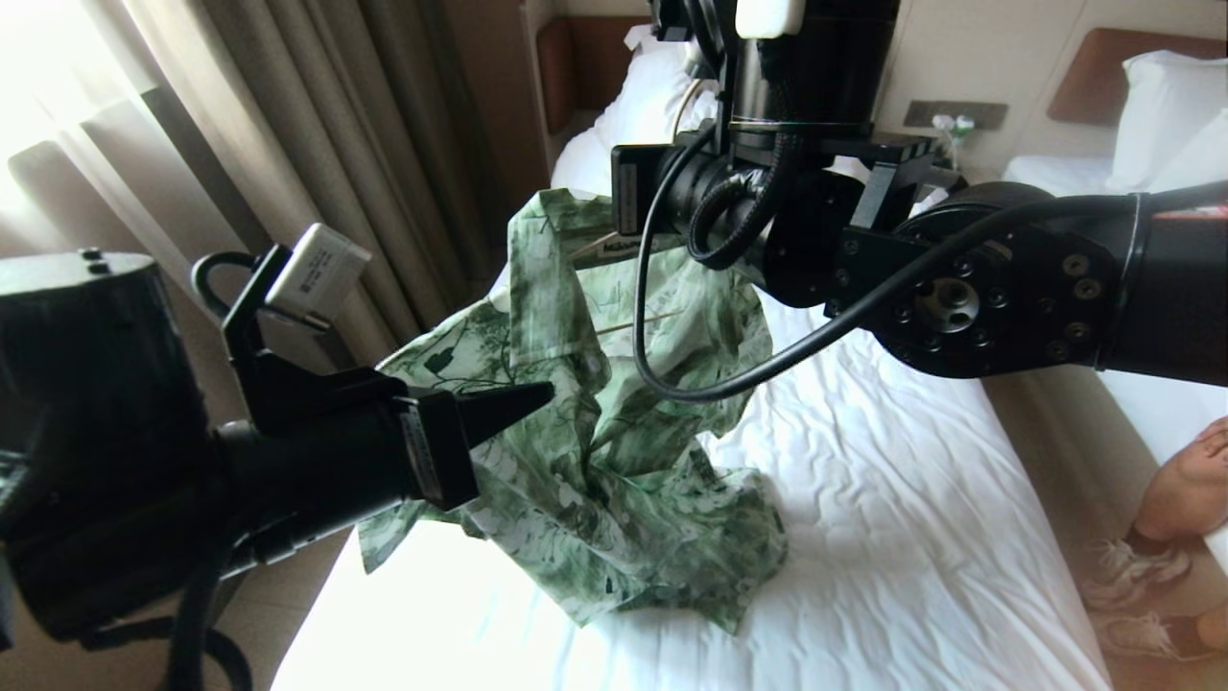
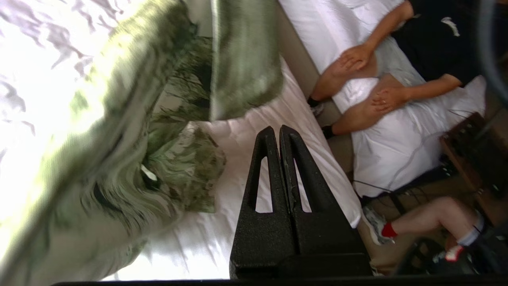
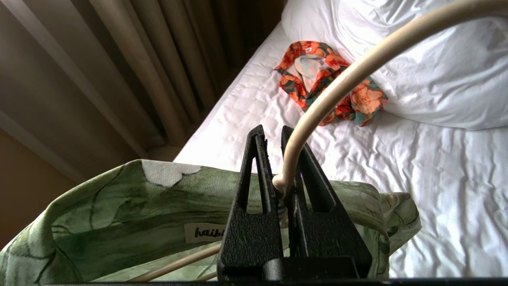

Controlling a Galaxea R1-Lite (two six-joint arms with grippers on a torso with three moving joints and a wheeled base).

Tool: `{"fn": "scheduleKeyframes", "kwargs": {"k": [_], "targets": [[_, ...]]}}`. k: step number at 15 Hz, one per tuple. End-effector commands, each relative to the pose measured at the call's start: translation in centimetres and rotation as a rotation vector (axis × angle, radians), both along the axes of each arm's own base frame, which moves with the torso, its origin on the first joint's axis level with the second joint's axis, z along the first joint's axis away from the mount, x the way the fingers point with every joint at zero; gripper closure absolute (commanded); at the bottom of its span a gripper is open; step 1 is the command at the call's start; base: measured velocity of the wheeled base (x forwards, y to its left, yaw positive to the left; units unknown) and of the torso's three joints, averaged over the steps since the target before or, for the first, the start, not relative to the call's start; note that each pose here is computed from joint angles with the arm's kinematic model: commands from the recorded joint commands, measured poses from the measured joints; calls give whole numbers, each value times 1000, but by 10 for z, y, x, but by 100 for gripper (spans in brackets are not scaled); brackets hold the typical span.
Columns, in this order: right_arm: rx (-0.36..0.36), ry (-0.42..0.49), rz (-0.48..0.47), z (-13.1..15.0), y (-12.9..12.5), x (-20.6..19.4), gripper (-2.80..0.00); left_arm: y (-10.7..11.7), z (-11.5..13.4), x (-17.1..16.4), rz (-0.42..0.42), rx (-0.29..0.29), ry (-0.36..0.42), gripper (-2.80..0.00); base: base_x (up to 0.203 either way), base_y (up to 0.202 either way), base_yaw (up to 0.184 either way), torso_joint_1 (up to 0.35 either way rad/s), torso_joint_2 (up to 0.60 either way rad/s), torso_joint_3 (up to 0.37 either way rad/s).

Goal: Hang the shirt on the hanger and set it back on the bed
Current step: Take the clothes hanger out of the clothes

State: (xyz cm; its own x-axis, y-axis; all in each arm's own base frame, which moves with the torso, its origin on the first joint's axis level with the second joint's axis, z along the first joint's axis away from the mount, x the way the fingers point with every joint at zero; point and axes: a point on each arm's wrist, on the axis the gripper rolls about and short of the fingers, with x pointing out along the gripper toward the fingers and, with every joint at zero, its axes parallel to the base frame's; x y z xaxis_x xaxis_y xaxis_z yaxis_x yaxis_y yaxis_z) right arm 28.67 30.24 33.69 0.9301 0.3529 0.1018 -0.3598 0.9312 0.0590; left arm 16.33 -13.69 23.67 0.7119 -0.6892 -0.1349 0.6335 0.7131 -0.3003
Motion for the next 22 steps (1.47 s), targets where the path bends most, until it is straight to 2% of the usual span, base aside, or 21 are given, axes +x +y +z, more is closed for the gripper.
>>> {"fn": "scheduleKeyframes", "kwargs": {"k": [1,2,3,9,12,15,20,22], "targets": [[-5,5,15,-4,8,-3,0,-8,-6,8,25,19,21,0,0,0,0,0,0,0],[-3,6,19,-4,9,-4,0,-8,-6,9,56,24,19,-158,0,0,0,0,0,0],[-3,6,18,-4,9,-4,0,-10,-7,6,67,28,16,-280,0,0,0,0,0,0],[-8,7,18,-4,10,-4,0,-7,-1,4,174,34,-27,-280,0,0,0,0,0,0],[-8,8,18,-4,9,-4,0,-5,10,2,180,-14,-73,-280,0,0,0,0,0,0],[-7,9,19,-4,9,-6,0,-7,16,6,183,-28,-87,-280,0,0,0,0,0,0],[-4,5,47,-3,17,-15,0,-15,10,13,172,-8,-66,-280,0,0,0,0,0,0],[-2,3,55,-1,17,-19,0,-19,11,18,173,-17,-77,-280,0,0,0,0,0,0]]}}
